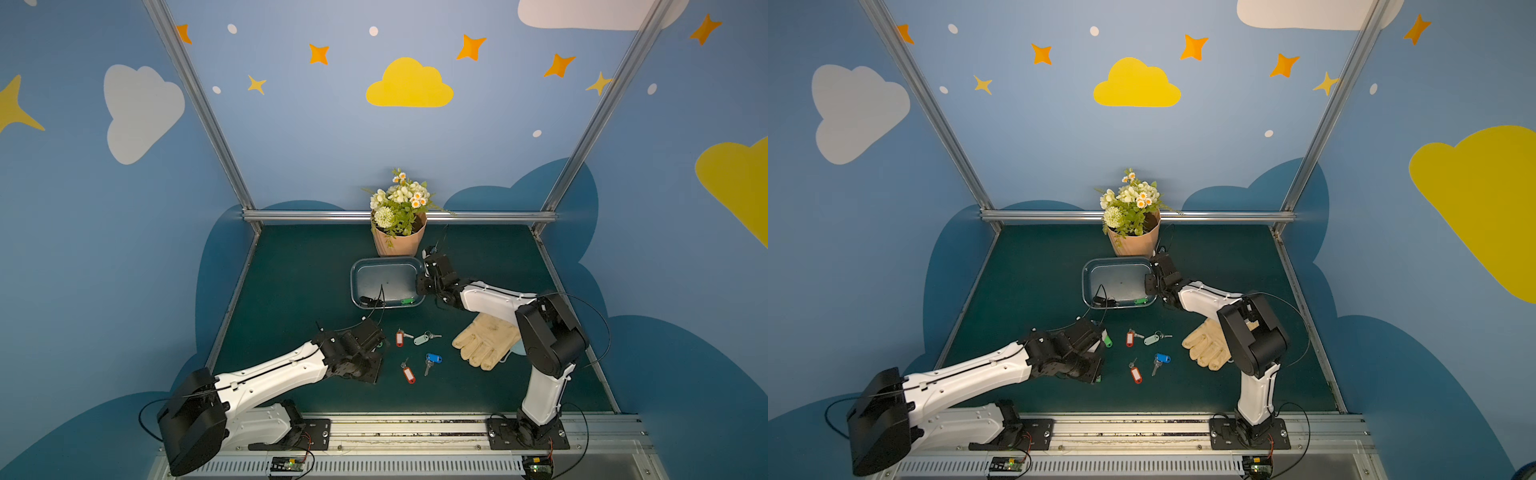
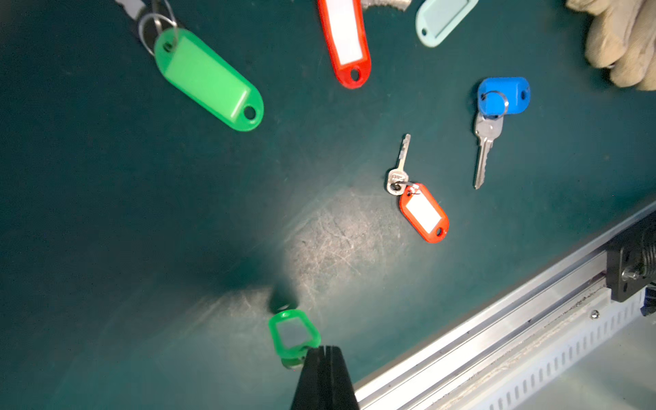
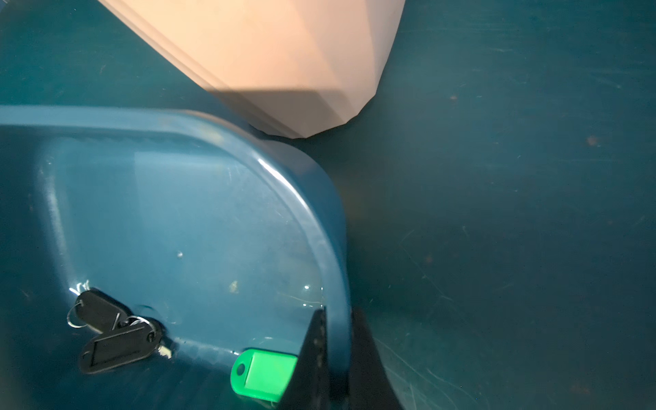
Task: Take the keys out of the storage box
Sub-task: Place the key at the center of the board.
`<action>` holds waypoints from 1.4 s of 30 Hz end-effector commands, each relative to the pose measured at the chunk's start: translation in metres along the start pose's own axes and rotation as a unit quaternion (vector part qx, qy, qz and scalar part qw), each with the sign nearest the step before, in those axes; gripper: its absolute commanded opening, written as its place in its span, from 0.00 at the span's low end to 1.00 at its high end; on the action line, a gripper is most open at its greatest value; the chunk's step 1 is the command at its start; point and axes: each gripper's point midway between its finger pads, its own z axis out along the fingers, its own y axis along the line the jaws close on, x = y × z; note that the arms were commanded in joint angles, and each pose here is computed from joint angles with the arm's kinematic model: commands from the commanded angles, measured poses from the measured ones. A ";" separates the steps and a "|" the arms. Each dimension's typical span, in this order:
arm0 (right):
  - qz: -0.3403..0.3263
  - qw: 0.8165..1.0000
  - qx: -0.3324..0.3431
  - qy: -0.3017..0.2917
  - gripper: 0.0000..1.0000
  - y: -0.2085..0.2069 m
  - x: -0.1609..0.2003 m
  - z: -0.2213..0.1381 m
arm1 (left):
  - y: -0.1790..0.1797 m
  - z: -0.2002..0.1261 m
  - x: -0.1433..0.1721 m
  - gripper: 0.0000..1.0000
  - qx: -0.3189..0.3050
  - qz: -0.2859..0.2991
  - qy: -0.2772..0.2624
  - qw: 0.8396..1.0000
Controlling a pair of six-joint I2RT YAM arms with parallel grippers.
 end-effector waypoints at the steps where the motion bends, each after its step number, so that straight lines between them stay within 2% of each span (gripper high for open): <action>1: -0.001 1.000 0.002 0.003 0.00 0.004 -0.001 0.002 | -0.010 0.008 -0.010 0.03 0.012 -0.017 -0.001 1.000; 13: -0.001 1.000 -0.001 0.008 0.00 0.006 0.003 0.003 | -0.003 0.026 -0.023 0.03 -0.008 -0.035 0.012 0.999; 14: -0.002 1.000 -0.001 0.009 0.00 0.006 0.004 0.003 | -0.003 0.026 -0.024 0.07 -0.007 -0.035 0.011 0.999; 18: -0.005 1.000 0.000 0.010 0.00 0.006 0.003 0.002 | 0.002 0.016 -0.026 0.48 -0.023 -0.028 -0.001 0.999; 20: -0.006 1.000 0.000 0.011 0.00 0.005 0.004 0.002 | 0.004 0.009 -0.024 0.59 -0.026 -0.018 -0.010 0.999; 21: -0.006 1.000 0.001 0.013 0.00 0.005 0.005 0.002 | 0.004 0.007 -0.024 0.75 -0.028 -0.016 -0.013 0.999; 22: -0.007 1.000 0.000 0.012 0.00 0.005 0.004 0.002 | 0.005 0.007 -0.021 0.85 -0.031 -0.010 -0.014 0.999; 26: -0.005 1.000 0.002 0.017 0.00 0.005 0.005 0.004 | 0.007 0.019 -0.013 0.82 -0.057 0.006 0.006 0.998; 30: -0.005 1.000 0.004 0.018 0.00 0.005 0.004 0.004 | 0.013 0.030 -0.008 0.70 -0.087 0.015 0.023 0.996; 34: -0.007 1.000 0.009 0.021 0.00 0.003 0.005 0.004 | 0.014 0.035 -0.009 0.67 -0.109 0.028 0.027 0.993; 37: -0.006 1.000 0.010 0.021 0.00 0.002 0.005 0.004 | 0.016 0.039 -0.010 0.58 -0.124 0.034 0.031 0.991; 42: -0.007 1.000 0.012 0.022 0.00 0.001 0.006 0.004 | 0.024 0.043 -0.012 0.50 -0.152 0.030 0.033 0.987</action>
